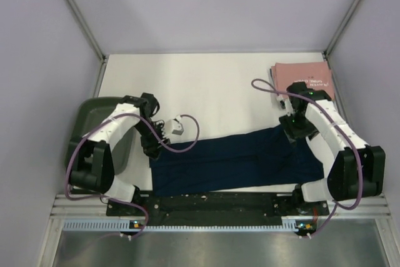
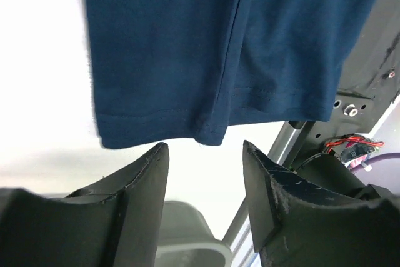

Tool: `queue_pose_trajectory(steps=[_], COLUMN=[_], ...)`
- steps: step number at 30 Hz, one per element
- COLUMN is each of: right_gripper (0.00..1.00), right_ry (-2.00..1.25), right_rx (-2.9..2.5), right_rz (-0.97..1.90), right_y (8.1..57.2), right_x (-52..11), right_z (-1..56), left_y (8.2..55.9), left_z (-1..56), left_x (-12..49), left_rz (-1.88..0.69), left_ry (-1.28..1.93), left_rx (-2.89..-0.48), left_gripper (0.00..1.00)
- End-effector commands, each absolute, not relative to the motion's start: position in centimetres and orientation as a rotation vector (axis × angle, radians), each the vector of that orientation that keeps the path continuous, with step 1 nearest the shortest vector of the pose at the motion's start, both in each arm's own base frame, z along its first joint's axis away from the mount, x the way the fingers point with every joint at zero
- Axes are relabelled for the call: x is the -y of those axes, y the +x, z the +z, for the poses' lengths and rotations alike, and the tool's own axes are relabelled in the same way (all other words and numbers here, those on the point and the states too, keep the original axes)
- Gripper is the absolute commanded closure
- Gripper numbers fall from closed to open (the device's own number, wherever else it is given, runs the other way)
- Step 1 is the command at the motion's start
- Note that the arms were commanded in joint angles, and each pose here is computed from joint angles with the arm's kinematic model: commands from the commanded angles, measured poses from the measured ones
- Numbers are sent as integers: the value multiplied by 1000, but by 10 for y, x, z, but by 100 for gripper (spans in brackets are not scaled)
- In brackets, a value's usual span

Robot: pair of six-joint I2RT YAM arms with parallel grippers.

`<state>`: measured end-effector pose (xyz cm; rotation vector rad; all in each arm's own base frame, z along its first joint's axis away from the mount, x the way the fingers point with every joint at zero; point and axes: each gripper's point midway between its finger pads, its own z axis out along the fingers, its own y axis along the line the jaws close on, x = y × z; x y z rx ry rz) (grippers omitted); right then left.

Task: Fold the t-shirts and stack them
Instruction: Fold the other side of the tshirt into a rectangle, then rotate the tshirt 90 degrees

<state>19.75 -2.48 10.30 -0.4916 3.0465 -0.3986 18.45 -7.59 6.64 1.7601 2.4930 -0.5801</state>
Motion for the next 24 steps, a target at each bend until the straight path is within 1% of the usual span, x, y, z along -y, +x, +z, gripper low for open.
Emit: queue_pose_trajectory(steps=[1, 3, 4, 6, 9, 11, 13, 14, 15, 17, 18, 19, 20, 21, 22, 24], right_gripper=[37, 38, 39, 41, 44, 44, 45, 48, 53, 80, 93, 100, 100, 100, 100, 100], right_ry=[-236, -28, 103, 236, 275, 255, 274, 294, 314, 383, 410, 437, 443, 440, 419, 392], right_rx=[-2675, -2573, -2544, -2545, -2569, -2559, -2553, -2568, -2579, -2619, -2625, -2622, -2614, -2603, -2586, -2575], right_rz=[-19, 172, 216, 247, 301, 389, 412, 410, 402, 345, 318, 293, 268, 249, 247, 277], right_y=[273, 297, 307, 316, 324, 329, 335, 336, 337, 335, 335, 336, 337, 339, 344, 350], right_x=[-14, -13, -4, 11, 12, 2, 1, 3, 7, 21, 29, 37, 42, 47, 48, 45], right_z=[152, 155, 151, 131, 103, 90, 80, 72, 66, 51, 47, 46, 46, 47, 50, 51], left_y=[201, 228, 242, 257, 267, 273, 271, 267, 264, 255, 252, 246, 242, 238, 234, 227], left_z=[118, 106, 94, 75, 55, 48, 39, 34, 29, 17, 13, 8, 6, 3, 1, -2], left_x=[99, 98, 95, 91, 86, 86, 87, 87, 87, 84, 82, 81, 80, 79, 77, 70], left_rz=[-645, -542, -484, -427, -373, -353, -373, -394, -405, -418, -422, -436, -449, -455, -451, -432], left_ry=[1676, 1560, 1509, 1429, 1407, 1416, 1451, 1477, 1497, 1534, 1542, 1555, 1556, 1555, 1555, 1549], left_rx=[-2333, -2398, -2441, -2538, -2576, -2543, -2528, -2527, -2529, -2546, -2558, -2570, -2583, -2597, -2614, -2655], left_gripper=[44, 44, 44, 44, 38, 34, 32, 32, 32, 33, 39, 50, 65, 89, 100, 100])
